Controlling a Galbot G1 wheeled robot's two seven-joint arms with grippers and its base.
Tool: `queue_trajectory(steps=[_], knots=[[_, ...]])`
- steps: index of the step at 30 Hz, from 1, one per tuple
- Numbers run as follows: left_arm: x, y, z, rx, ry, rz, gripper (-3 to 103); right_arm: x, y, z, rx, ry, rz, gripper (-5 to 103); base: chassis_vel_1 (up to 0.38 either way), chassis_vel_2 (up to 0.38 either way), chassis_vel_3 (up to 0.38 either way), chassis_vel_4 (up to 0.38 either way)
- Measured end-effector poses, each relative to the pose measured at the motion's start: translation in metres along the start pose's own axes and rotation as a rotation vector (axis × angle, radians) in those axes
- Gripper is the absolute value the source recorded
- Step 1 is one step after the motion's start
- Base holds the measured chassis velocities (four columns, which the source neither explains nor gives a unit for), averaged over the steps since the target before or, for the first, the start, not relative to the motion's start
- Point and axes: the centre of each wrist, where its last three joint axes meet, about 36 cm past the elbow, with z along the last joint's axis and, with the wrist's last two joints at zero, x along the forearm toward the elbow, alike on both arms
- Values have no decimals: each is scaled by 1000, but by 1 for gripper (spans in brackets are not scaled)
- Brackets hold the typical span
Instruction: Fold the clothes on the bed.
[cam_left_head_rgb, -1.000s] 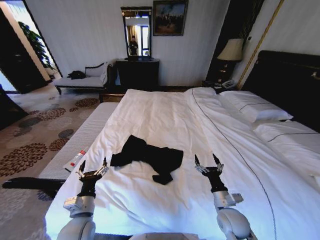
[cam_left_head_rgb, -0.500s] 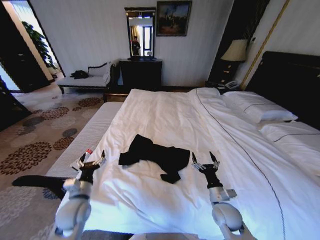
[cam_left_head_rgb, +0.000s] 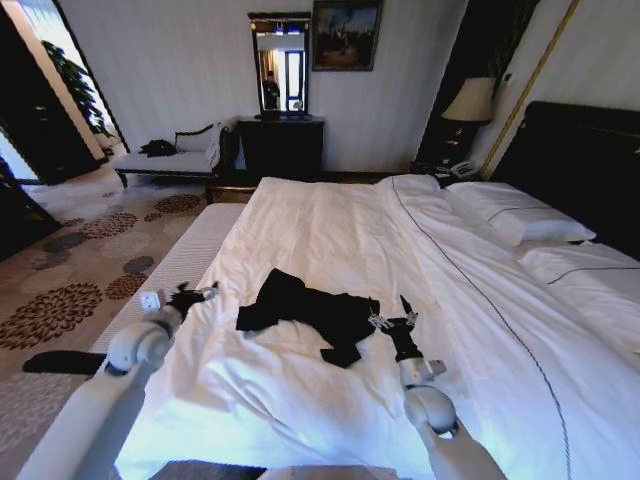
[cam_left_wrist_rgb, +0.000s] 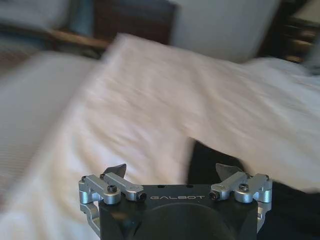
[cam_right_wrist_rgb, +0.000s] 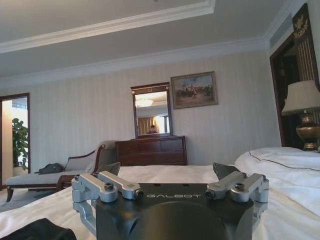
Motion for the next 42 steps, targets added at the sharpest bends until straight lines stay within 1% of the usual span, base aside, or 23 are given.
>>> queue_trajectory(steps=[1,2,3,4,5,8,9,13,14,18,20,23,26,27,28,29,30,32,33,36,38,41,42], knots=[[0,0,0,0,0,0,100,0,0,0,0,0,0,100,0,0,0,0],[-3,2,-1,3,9,21,100,0,0,0,0,0,0,100,0,0,0,0],[-14,8,-1,8,35,63,100,0,-2,0,2,1,2,100,0,0,0,0],[-22,12,-1,11,48,79,100,0,-3,-1,4,1,3,100,0,0,0,0],[-22,12,-1,11,48,79,100,0,-3,-1,4,1,3,100,0,0,0,0],[-47,24,1,24,86,98,100,0,-6,-2,8,2,11,100,0,0,0,0],[-47,24,1,24,86,98,100,0,-6,-2,8,2,11,100,0,0,0,0],[-61,30,14,41,130,99,100,1,-5,-2,6,2,14,100,0,0,0,0],[-61,30,14,41,130,99,100,1,-5,-2,6,2,14,100,0,0,0,0],[-58,30,37,53,174,99,100,1,-4,-3,5,0,15,100,0,0,0,0],[-57,29,44,60,183,101,100,2,-3,-2,6,1,14,100,0,0,0,0],[-62,21,55,91,188,117,100,1,0,-2,2,0,13,100,0,0,0,0],[-67,16,60,108,190,126,100,2,2,-1,4,1,10,100,0,0,0,0],[-70,15,61,112,189,127,103,3,2,-1,6,2,9,100,0,0,0,0],[-70,15,61,112,189,127,103,3,2,-1,6,2,9,100,0,0,0,0],[-73,15,61,115,187,128,99,5,2,-1,9,5,9,100,0,0,0,0],[-75,14,61,116,184,128,99,6,2,-1,10,6,11,100,0,0,0,0],[-78,13,60,112,174,126,89,8,0,-2,14,7,15,100,0,0,0,0],[-78,13,60,112,174,126,89,8,0,-2,14,7,15,100,0,0,0,0],[-82,12,57,102,161,126,73,9,-2,-4,18,5,19,100,0,0,0,0],[-83,12,57,101,160,126,73,9,-2,-4,18,5,20,100,0,0,0,0],[-84,12,58,99,160,124,57,9,-2,-4,18,4,20,100,0,0,0,0],[-84,12,58,99,160,124,57,9,-2,-4,18,4,20,100,0,0,0,0]])
